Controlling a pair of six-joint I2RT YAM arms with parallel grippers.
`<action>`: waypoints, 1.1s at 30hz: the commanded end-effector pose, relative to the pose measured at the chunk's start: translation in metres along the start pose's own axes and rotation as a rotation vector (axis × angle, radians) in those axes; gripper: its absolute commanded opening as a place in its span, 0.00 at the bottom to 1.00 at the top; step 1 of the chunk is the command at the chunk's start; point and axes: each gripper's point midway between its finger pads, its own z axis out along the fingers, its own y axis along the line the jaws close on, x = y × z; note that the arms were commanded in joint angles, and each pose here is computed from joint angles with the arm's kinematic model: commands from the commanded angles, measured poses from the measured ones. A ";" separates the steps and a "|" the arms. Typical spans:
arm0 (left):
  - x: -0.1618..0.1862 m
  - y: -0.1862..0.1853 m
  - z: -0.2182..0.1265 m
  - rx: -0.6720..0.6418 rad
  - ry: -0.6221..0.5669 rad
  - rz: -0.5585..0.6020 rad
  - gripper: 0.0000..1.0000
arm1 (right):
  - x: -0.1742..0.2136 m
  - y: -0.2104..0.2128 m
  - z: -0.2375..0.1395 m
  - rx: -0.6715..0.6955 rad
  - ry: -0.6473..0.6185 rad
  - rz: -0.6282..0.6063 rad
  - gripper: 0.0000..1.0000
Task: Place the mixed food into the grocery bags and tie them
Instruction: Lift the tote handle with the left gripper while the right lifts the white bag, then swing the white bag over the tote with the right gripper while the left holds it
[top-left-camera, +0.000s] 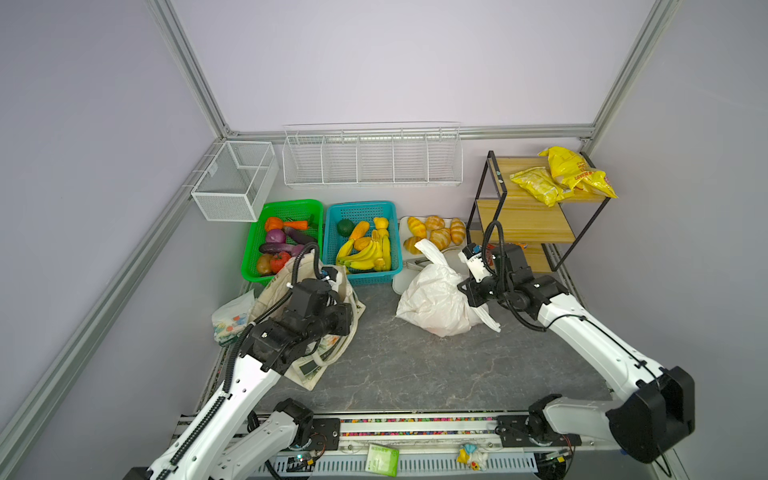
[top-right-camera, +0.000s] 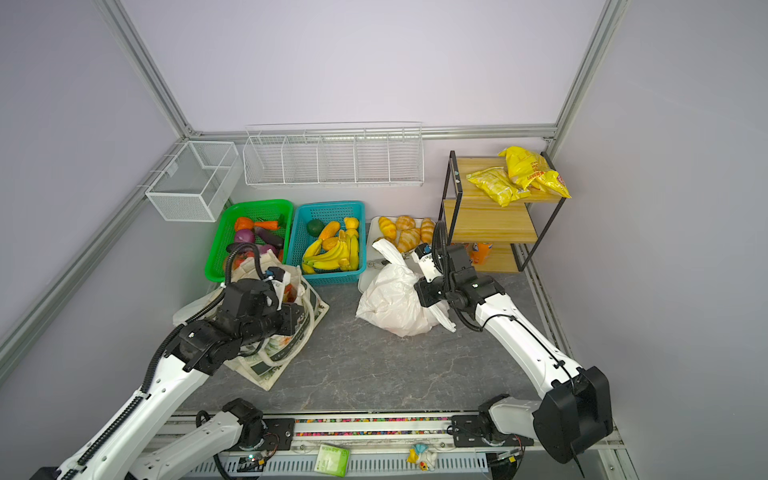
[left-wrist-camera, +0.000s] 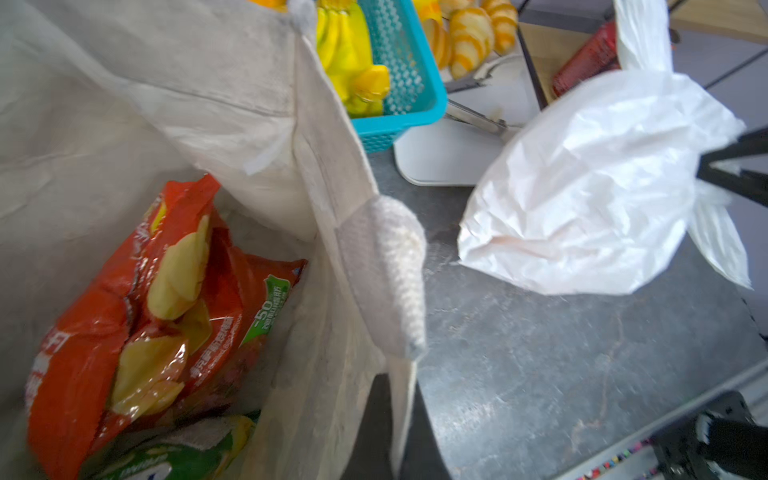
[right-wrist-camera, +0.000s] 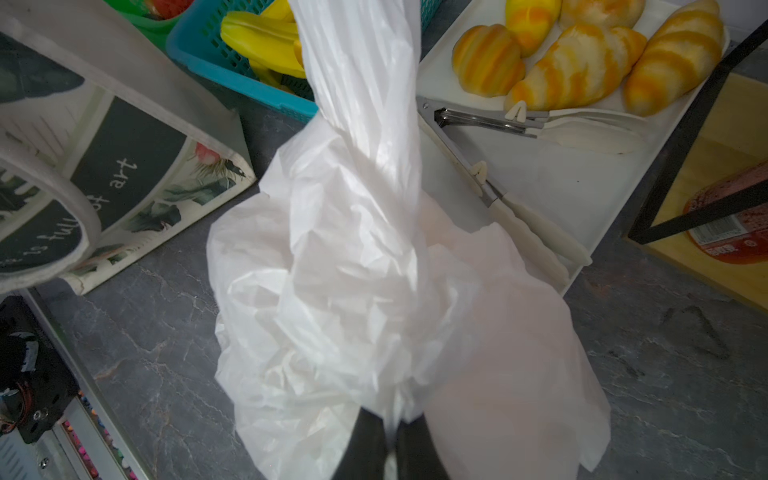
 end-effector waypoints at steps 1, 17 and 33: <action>-0.022 -0.044 -0.001 0.137 -0.077 -0.023 0.00 | -0.019 0.000 -0.023 0.023 -0.057 0.004 0.07; -0.065 -0.196 0.058 0.438 -0.095 0.104 0.13 | -0.065 -0.036 -0.163 0.407 -0.289 -0.011 0.06; -0.082 -0.045 -0.026 0.060 -0.294 0.059 0.61 | -0.163 0.090 -0.213 -0.008 -0.537 -0.246 0.06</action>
